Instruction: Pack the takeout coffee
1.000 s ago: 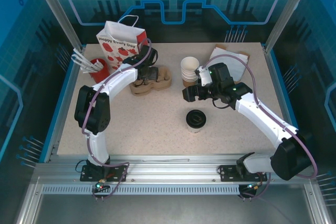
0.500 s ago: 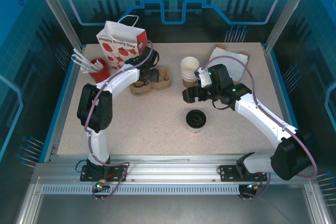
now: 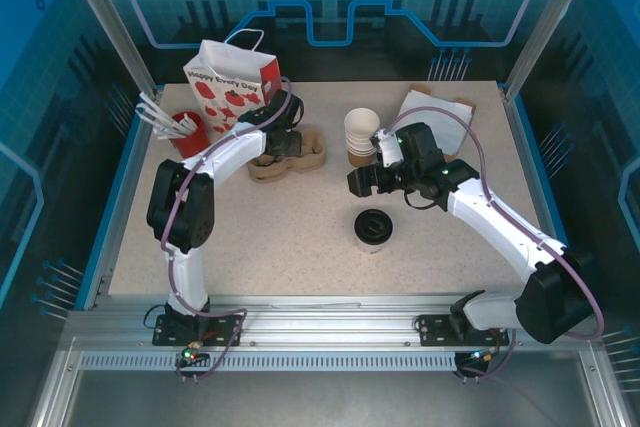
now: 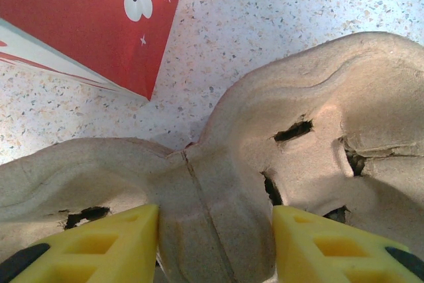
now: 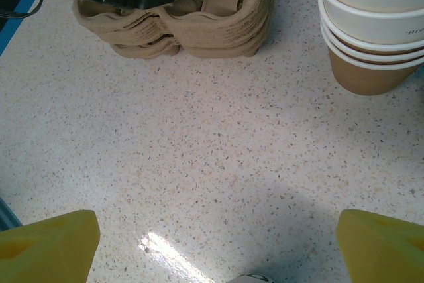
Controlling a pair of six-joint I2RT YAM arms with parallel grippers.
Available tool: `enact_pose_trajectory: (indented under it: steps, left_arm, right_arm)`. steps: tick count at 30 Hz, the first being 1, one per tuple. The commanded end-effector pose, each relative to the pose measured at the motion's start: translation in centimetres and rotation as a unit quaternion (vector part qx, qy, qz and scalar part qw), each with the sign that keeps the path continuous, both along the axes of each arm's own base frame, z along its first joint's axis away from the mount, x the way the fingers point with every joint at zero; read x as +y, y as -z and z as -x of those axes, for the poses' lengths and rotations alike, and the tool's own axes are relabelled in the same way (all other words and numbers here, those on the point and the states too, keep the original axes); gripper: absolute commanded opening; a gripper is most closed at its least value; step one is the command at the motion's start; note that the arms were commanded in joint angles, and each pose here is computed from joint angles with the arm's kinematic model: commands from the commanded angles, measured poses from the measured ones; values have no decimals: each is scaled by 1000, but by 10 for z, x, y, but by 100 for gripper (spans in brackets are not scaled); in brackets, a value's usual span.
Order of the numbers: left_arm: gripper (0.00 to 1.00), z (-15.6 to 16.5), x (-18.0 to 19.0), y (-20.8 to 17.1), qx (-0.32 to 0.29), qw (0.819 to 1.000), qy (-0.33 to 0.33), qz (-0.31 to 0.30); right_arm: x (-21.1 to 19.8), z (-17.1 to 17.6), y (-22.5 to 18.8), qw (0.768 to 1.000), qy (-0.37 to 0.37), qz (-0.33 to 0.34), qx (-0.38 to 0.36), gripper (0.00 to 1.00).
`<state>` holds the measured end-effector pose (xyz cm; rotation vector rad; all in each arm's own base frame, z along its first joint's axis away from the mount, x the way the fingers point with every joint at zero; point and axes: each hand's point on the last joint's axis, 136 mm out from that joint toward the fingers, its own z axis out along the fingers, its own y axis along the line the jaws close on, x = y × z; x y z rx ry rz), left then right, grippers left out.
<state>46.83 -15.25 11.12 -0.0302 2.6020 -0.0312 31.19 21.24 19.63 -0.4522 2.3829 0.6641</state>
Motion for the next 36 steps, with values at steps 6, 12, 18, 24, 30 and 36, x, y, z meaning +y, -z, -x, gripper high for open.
enact_pose_trajectory:
  steps: [6,12,18,24,30,36]
  left_arm:
    - [47,6,3,-32,-29,999,-8,14]
    - [48,6,1,-32,-27,999,-9,17]
    - [47,9,3,-48,-49,998,-16,28]
    - [47,22,9,-99,-100,994,-19,41]
    - [47,61,4,-123,-127,990,-18,54]
    - [47,132,-20,-95,-102,991,-21,84]
  right_arm:
    - [6,6,0,1000,-12,-6,1,93]
    - [7,6,-1,1000,-13,-6,0,93]
    - [8,5,-3,1000,-14,-6,-1,94]
    - [3,3,-16,1000,-11,3,-19,94]
    - [-5,4,-32,999,-4,11,-41,94]
    - [-25,7,-42,997,17,36,-64,94]
